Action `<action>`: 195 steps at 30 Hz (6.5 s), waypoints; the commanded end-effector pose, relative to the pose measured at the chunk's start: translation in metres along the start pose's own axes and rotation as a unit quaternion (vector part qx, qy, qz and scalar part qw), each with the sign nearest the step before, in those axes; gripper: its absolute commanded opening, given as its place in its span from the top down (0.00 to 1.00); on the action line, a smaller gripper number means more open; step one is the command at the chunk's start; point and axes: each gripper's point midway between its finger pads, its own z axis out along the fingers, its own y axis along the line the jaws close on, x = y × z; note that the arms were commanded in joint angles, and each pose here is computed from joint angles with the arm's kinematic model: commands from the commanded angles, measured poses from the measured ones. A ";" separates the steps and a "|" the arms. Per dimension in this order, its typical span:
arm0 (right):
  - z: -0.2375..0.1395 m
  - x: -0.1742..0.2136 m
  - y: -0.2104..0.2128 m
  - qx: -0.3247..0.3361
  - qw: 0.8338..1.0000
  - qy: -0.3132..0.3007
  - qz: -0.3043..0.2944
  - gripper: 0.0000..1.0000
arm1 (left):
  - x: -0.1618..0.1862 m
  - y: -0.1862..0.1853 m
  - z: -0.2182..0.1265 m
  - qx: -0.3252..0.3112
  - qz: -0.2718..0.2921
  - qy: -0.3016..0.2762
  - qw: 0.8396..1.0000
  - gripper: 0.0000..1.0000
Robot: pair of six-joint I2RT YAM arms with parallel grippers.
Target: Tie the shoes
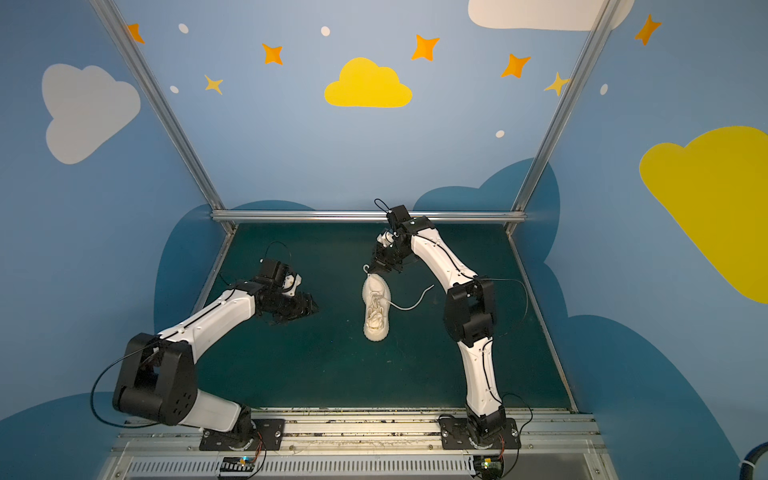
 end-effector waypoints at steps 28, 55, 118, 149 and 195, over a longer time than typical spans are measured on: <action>0.028 0.039 0.028 -0.029 0.999 0.023 0.006 0.46 | 0.000 -0.010 -0.008 0.017 0.006 -0.006 1.000 0.24; -0.063 0.027 -0.159 0.105 0.986 -0.047 0.119 0.55 | -0.036 -0.112 0.038 0.050 0.107 0.010 0.993 0.25; -0.019 -0.003 -0.231 0.264 0.958 -0.003 0.112 0.61 | -0.081 -0.120 0.096 -0.031 0.142 0.017 0.989 0.31; -0.051 -0.020 -0.197 0.257 0.963 -0.073 0.044 1.00 | -0.063 -0.152 0.064 0.075 0.171 0.011 0.982 0.33; -0.044 0.007 -0.155 0.134 0.987 -0.083 0.033 1.00 | -0.027 -0.193 0.034 0.253 0.223 0.040 0.941 0.29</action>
